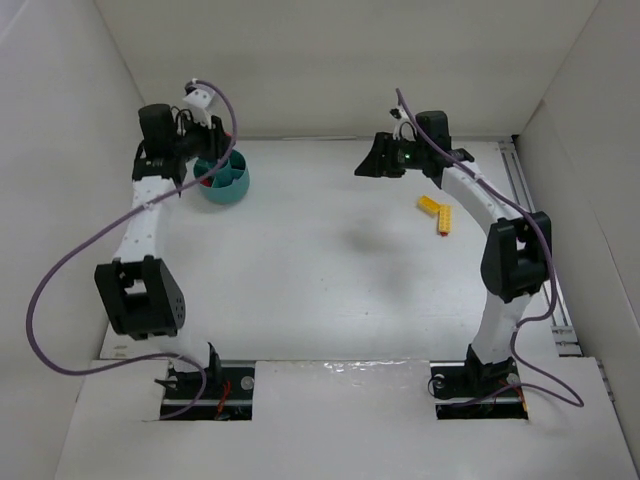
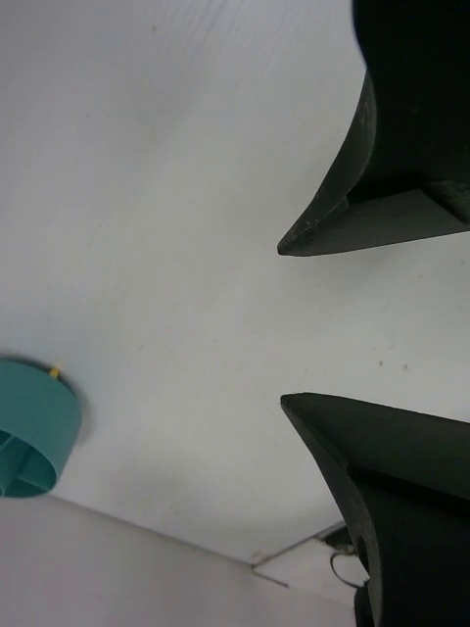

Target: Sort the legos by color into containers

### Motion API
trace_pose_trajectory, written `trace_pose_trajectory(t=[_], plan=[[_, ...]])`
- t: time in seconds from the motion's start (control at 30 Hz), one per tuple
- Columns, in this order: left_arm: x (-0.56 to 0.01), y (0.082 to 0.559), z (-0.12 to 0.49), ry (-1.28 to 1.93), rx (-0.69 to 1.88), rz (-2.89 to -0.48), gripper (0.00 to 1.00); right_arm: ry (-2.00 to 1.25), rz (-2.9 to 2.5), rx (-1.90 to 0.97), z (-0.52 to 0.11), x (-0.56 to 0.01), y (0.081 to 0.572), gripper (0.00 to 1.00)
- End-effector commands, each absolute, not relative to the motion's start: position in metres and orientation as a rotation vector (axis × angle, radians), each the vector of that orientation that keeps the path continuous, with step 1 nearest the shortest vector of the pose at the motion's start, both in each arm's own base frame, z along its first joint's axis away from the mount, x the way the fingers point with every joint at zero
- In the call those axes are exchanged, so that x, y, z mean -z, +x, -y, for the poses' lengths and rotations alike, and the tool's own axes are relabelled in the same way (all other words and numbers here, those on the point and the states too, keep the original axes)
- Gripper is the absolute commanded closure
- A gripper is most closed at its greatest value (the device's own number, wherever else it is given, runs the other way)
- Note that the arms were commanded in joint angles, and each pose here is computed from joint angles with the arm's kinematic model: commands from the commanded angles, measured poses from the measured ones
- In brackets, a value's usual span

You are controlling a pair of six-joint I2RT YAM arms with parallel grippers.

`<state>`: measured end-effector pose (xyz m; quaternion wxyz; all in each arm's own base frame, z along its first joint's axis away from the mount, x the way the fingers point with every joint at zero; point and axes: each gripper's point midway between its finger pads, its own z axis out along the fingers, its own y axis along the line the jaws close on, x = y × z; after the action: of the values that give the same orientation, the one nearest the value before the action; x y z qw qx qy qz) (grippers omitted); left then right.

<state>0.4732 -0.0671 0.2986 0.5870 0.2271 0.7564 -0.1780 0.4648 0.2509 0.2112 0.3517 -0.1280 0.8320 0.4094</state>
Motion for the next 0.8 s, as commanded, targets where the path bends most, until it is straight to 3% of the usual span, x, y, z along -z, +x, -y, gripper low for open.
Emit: trace_pose_trajectory(t=[0.0, 0.23, 0.77], plan=[[-0.231, 0.476, 0.02, 0.327, 0.448, -2.102, 1.0, -0.379, -2.117, -0.898, -0.225, -0.225, 0.465, 0.37], [-0.21, 0.493, -0.028, 0.302, 0.426, -2.233, 1.0, -0.384, -2.124, -0.839, -0.209, -0.218, 0.468, 0.37], [-0.173, 0.498, -0.052, 0.451, 0.293, -2.302, 0.98, -0.397, -2.154, -0.832, -0.209, -0.208, 0.469, 0.36]])
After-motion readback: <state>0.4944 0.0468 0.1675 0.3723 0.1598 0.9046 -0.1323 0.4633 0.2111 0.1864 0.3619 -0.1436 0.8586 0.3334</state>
